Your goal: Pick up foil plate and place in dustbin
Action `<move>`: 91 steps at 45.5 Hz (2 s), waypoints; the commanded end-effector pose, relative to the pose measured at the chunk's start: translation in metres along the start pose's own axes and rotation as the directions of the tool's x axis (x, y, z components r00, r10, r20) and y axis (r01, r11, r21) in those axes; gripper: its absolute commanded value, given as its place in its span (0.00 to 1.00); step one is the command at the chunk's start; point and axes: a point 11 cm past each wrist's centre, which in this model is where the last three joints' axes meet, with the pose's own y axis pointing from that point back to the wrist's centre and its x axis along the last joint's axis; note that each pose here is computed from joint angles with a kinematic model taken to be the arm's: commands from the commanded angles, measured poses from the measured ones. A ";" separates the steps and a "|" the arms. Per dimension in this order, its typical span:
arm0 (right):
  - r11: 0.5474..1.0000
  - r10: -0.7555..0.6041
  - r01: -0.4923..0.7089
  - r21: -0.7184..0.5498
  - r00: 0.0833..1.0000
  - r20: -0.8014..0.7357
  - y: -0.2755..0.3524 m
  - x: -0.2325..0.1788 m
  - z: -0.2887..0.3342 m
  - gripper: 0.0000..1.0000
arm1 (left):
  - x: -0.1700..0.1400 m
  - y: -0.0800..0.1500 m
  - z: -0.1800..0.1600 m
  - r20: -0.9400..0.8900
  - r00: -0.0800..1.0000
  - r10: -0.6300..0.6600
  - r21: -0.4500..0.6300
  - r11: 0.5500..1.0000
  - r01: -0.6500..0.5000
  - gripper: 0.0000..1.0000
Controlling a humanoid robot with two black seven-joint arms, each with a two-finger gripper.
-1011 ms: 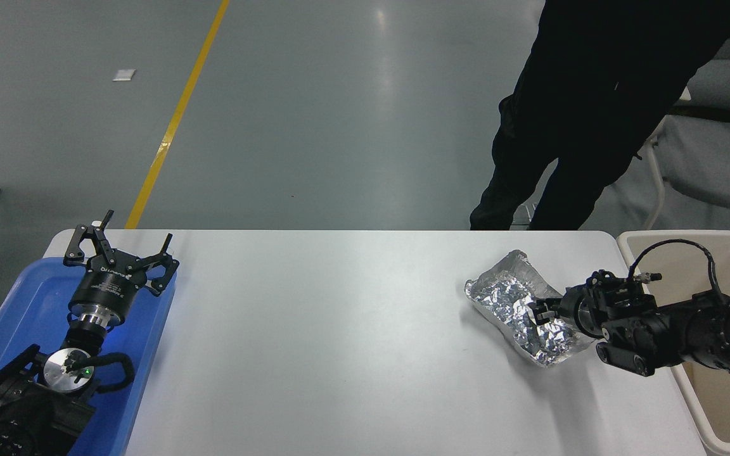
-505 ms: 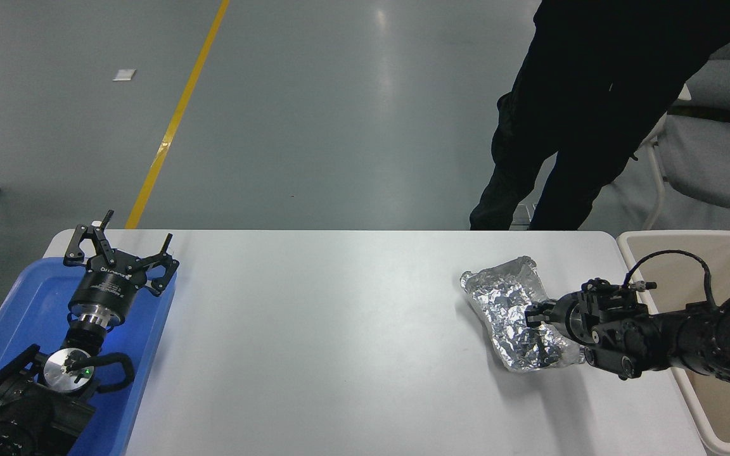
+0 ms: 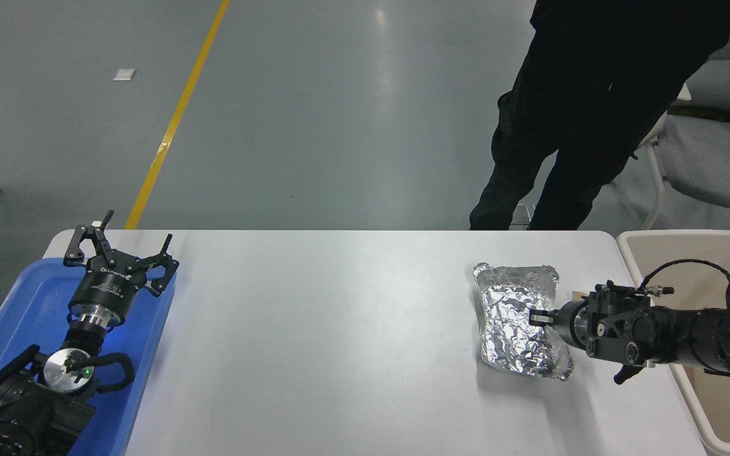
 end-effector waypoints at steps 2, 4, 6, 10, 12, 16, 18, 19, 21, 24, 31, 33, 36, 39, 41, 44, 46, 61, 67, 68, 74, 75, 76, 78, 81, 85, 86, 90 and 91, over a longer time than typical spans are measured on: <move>0.996 -0.082 0.074 0.054 0.982 0.169 0.040 0.023 -0.015 0.00 | 0.000 0.000 0.000 0.001 1.000 0.000 0.001 1.000 0.000 0.99; 0.994 -0.098 0.086 0.071 0.978 0.186 0.052 0.031 -0.018 0.00 | 0.000 0.000 0.000 0.001 1.000 0.000 0.001 1.000 0.000 0.99; 0.992 -0.109 0.095 0.084 0.976 0.190 0.063 0.038 -0.021 0.00 | -0.001 -0.001 0.000 0.002 1.000 -0.002 0.002 1.000 0.002 0.99; 0.990 -0.124 0.110 0.092 0.978 0.165 0.089 0.054 -0.023 0.00 | -0.001 -0.001 0.000 0.002 1.000 -0.002 0.003 1.000 0.002 0.99; 0.990 -0.125 0.113 0.088 0.981 0.147 0.102 0.063 -0.023 0.00 | -0.001 -0.001 0.000 0.002 1.000 -0.002 0.003 1.000 0.002 0.99; 0.981 -0.163 0.146 0.128 0.977 0.139 0.142 0.083 -0.029 0.00 | -0.001 -0.001 0.000 0.002 1.000 -0.002 0.003 1.000 0.002 0.99; 0.978 -0.171 0.149 0.149 0.975 0.143 0.157 0.093 -0.032 0.00 | 0.000 0.000 -0.001 0.002 1.000 0.000 0.003 1.000 0.000 0.99; 0.975 -0.177 0.154 0.160 0.974 0.143 0.163 0.097 -0.033 0.00 | 0.000 0.000 0.000 0.001 1.000 0.000 0.002 1.000 0.000 0.99; 0.970 -0.187 0.162 0.181 0.973 0.135 0.177 0.106 -0.038 0.00 | 0.000 0.000 0.000 0.001 1.000 0.000 0.002 1.000 0.000 0.99; 0.960 -0.211 0.181 0.215 0.970 0.124 0.199 0.119 -0.043 0.00 | 0.000 0.000 0.000 0.001 1.000 0.000 0.002 1.000 0.000 0.99; 0.943 -0.222 0.190 0.274 0.971 0.091 0.242 0.145 -0.053 0.00 | 0.000 0.000 0.000 0.001 1.000 0.000 0.002 1.000 0.000 0.99; 0.939 -0.227 0.194 0.282 0.970 0.087 0.250 0.149 -0.053 0.00 | 0.000 0.000 0.000 0.001 1.000 0.000 0.002 1.000 0.000 0.99; 0.937 -0.230 0.199 0.287 0.970 0.080 0.260 0.153 -0.052 0.00 | 0.000 0.000 0.000 0.001 1.000 0.000 0.002 1.000 0.000 0.99; 0.940 -0.224 0.197 0.279 0.972 0.070 0.269 0.157 -0.052 0.00 | 0.000 0.000 0.000 0.001 1.000 0.000 0.002 1.000 0.000 0.99; 0.940 -0.224 0.197 0.280 0.972 0.067 0.275 0.158 -0.053 0.00 | 0.000 0.000 0.000 0.001 1.000 0.000 0.002 1.000 0.000 0.99; 0.940 -0.219 0.194 0.281 0.974 0.064 0.281 0.159 -0.054 0.00 | 0.000 0.000 0.000 0.001 1.000 0.000 0.002 1.000 0.000 0.99; 0.937 -0.222 0.192 0.290 0.972 0.074 0.284 0.158 -0.056 0.00 | -0.001 -0.001 0.000 0.002 1.000 -0.002 0.002 1.000 0.002 0.99; 0.945 -0.184 0.143 0.293 0.976 0.115 0.302 0.171 -0.057 0.00 | -0.001 -0.001 -0.001 0.002 1.000 -0.002 0.004 1.000 0.002 0.99; 0.949 -0.172 0.132 0.285 0.978 0.121 0.303 0.173 -0.055 0.00 | -0.001 -0.001 -0.001 0.002 1.000 -0.002 0.004 1.000 0.002 0.99; 0.951 -0.168 0.128 0.281 0.978 0.123 0.304 0.175 -0.053 0.00 | -0.001 -0.001 -0.001 0.002 1.000 -0.002 0.004 1.000 0.002 0.99; 0.966 -0.145 0.107 0.236 0.978 0.152 0.306 0.178 -0.036 0.00 | -0.001 -0.001 -0.001 0.002 1.000 -0.002 0.004 1.000 0.002 0.99; 0.969 -0.144 0.106 0.223 0.976 0.162 0.304 0.178 -0.031 0.00 | -0.001 -0.001 -0.001 0.002 1.000 -0.002 0.004 1.000 0.002 0.99; 0.972 -0.143 0.106 0.208 0.975 0.170 0.303 0.177 -0.026 0.00 | -0.001 -0.001 -0.001 0.002 1.000 -0.002 0.004 1.000 0.002 0.99; 0.980 -0.137 0.104 0.172 0.971 0.195 0.301 0.176 -0.012 0.00 | -0.001 -0.001 -0.001 0.002 1.000 -0.002 0.004 1.000 0.002 0.99; 0.990 -0.107 0.082 0.113 0.967 0.233 0.298 0.176 0.010 0.00 | -0.001 -0.001 -0.001 0.002 1.000 -0.002 0.004 1.000 0.002 0.99; 0.998 -0.051 0.040 0.045 0.954 0.296 0.297 0.177 0.043 0.00 | 0.000 0.000 0.000 0.001 1.000 0.000 0.002 1.000 0.000 0.99; 0.999 -0.038 0.029 0.033 0.947 0.318 0.297 0.177 0.051 0.00 | 0.000 0.000 0.000 0.001 1.000 0.000 0.002 1.000 0.000 0.99; 1.000 0.012 -0.003 -0.023 0.920 0.392 0.297 0.181 0.083 0.00 | 0.000 0.000 0.000 0.001 1.000 0.000 0.002 1.000 0.000 0.99; 0.999 0.027 -0.010 -0.044 0.913 0.407 0.297 0.182 0.092 0.00 | 0.000 0.000 0.000 0.001 1.000 0.000 0.002 1.000 0.000 0.99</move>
